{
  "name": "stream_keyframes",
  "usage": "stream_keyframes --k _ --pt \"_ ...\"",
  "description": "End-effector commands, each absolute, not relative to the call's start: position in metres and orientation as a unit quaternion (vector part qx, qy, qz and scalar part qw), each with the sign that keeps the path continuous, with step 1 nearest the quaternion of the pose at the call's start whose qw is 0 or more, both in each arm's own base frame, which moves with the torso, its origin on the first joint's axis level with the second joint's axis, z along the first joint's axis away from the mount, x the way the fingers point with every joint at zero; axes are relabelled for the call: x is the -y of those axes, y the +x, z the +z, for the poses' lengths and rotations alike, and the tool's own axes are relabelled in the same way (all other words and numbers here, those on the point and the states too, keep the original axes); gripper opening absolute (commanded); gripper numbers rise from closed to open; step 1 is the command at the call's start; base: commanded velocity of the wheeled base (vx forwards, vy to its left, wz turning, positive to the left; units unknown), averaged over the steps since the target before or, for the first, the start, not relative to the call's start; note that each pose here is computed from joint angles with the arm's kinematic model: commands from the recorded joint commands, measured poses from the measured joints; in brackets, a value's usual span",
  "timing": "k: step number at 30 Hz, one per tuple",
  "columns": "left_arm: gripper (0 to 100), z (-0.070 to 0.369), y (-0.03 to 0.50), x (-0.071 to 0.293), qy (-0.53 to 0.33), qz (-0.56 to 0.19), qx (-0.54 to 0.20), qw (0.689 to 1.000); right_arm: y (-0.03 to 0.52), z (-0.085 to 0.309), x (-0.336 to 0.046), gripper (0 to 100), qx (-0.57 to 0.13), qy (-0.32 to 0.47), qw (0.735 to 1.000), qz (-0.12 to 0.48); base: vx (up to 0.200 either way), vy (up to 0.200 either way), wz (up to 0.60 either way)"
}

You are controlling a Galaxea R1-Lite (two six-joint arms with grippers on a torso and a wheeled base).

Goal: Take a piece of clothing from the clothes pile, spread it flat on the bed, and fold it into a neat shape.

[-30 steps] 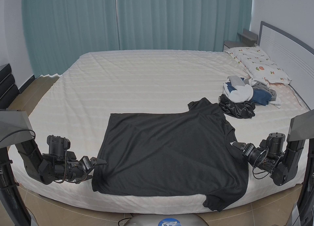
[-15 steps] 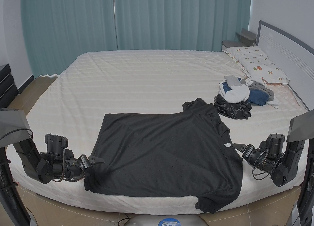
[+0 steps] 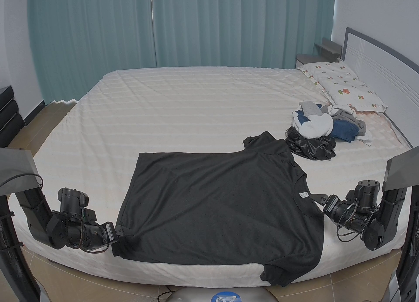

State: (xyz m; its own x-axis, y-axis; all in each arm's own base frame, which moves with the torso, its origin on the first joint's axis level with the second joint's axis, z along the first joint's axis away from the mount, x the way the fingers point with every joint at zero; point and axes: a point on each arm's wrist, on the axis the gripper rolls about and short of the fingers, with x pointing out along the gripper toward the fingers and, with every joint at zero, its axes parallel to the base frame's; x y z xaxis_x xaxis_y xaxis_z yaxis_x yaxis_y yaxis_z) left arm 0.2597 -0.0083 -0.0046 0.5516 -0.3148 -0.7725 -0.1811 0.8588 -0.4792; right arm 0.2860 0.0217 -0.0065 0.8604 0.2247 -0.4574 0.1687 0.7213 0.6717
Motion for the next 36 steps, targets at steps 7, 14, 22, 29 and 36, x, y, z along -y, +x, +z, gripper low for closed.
stream_keyframes --k 7,14,22,29,36 --pt "100 -0.022 0.258 0.029 -0.215 -0.023 -0.5 0.838 0.284 -0.008 -0.022 100 -0.268 0.373 0.888 0.014 0.0 0.0 0.0" --pt "100 -0.022 0.258 0.038 -0.207 -0.036 -0.501 0.84 0.281 -0.008 -0.024 100 -0.258 0.372 0.891 0.024 0.0 0.0 0.0" --pt "0 -0.021 0.259 0.035 -0.199 -0.012 -0.495 0.846 0.28 -0.01 -0.027 100 -0.261 0.371 0.891 0.027 0.0 0.0 0.0" --pt "0 -0.018 0.256 0.032 -0.181 0.025 -0.487 0.854 0.279 -0.01 -0.027 100 -0.261 0.37 0.891 0.027 0.0 0.0 0.0" --pt "0 -0.001 0.256 0.032 -0.187 0.022 -0.46 0.868 0.268 -0.013 -0.026 100 -0.288 0.364 0.885 0.037 0.0 0.0 0.0"
